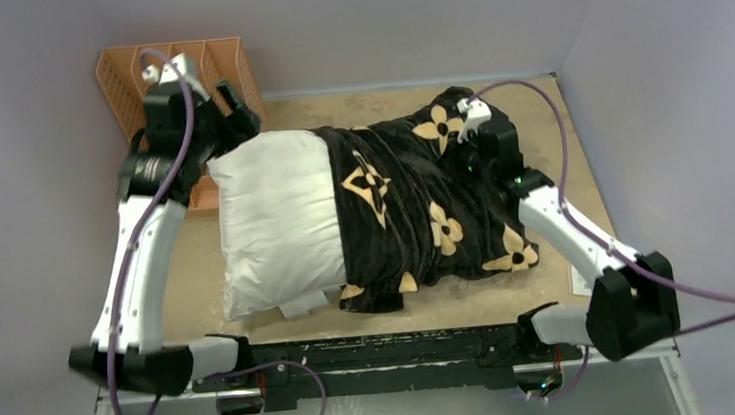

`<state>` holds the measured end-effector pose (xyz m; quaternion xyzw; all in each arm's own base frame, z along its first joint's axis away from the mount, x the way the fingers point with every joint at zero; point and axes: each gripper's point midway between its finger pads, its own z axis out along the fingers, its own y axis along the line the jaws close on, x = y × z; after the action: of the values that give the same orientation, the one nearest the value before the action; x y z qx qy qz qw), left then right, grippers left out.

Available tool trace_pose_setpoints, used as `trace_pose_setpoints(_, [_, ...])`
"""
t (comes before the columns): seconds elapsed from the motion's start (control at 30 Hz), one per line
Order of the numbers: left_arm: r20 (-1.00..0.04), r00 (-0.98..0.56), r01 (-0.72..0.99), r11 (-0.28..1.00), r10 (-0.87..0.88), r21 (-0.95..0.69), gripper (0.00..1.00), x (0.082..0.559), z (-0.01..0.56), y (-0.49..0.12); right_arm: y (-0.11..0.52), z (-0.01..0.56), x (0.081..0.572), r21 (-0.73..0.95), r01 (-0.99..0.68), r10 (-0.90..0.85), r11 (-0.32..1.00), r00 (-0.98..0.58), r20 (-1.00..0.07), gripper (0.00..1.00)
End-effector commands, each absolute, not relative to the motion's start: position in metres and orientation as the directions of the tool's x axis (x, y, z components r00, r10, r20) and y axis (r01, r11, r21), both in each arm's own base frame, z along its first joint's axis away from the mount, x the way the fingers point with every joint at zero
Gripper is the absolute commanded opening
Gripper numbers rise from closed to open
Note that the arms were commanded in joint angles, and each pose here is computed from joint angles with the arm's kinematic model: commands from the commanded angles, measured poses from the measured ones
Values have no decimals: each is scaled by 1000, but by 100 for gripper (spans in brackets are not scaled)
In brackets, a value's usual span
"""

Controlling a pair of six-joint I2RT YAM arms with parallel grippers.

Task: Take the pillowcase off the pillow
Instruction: Remove the pillow from the pillowcase.

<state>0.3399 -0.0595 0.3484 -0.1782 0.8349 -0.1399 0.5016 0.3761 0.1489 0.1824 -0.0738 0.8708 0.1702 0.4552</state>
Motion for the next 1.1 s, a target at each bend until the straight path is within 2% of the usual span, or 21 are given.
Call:
trace_pose_setpoints(0.0, [-749,-594,29,923,-292,-383,79,399,309,-133,147,119,332,264,-312,10,913,-628,-778,14])
trace_pose_setpoints(0.1, [-704,-691,-22,978,-166,-209,80,393,250,-152,143,111,322,270,-292,18,917,-648,-761,15])
trace_pose_setpoints(0.17, [-662,-729,-77,982,-173,-172,75,381,209,-146,142,116,320,281,-284,37,917,-640,-768,16])
trace_pose_setpoints(0.23, [-635,-749,-115,982,-186,-152,56,361,173,-134,143,133,321,308,-268,78,913,-626,-776,23])
trace_pose_setpoints(0.3, [-613,-768,-115,981,-187,-155,25,344,150,-131,147,161,324,342,-260,118,903,-615,-780,33])
trace_pose_setpoints(0.37, [-593,-786,-92,982,-175,-167,0,328,133,-131,145,196,335,323,-251,126,912,-580,-805,48])
trace_pose_setpoints(0.47, [-609,-773,-56,975,-179,-216,0,312,130,-136,141,248,356,274,-244,106,930,-536,-837,66])
trace_pose_setpoints(0.53, [-635,-749,-22,964,-191,-264,0,304,138,-140,147,266,371,256,-261,76,931,-548,-833,72])
trace_pose_setpoints(0.67, [-671,-719,30,956,-181,-291,0,291,149,-145,166,275,398,255,-310,8,916,-620,-785,74])
trace_pose_setpoints(0.77, [-682,-710,67,948,-174,-311,0,283,151,-152,193,244,403,285,-358,-61,889,-711,-701,75])
trace_pose_setpoints(0.83, [-689,-703,81,942,-176,-324,0,278,152,-156,201,216,405,201,-371,-158,907,-741,-653,76])
trace_pose_setpoints(0.9, [-697,-692,92,934,-189,-345,0,274,155,-159,188,193,413,64,-326,-222,943,-763,-607,69])
trace_pose_setpoints(0.93, [-704,-682,95,930,-200,-356,0,272,158,-158,179,186,417,11,-290,-229,957,-775,-588,60])
trace_pose_setpoints(1.03, [-707,-675,90,928,-210,-361,0,266,158,-155,145,193,438,-120,-182,-217,976,-749,-626,26])
trace_pose_setpoints(1.07, [-703,-679,76,932,-212,-355,0,264,155,-152,133,206,443,-140,-135,-194,981,-726,-660,11])
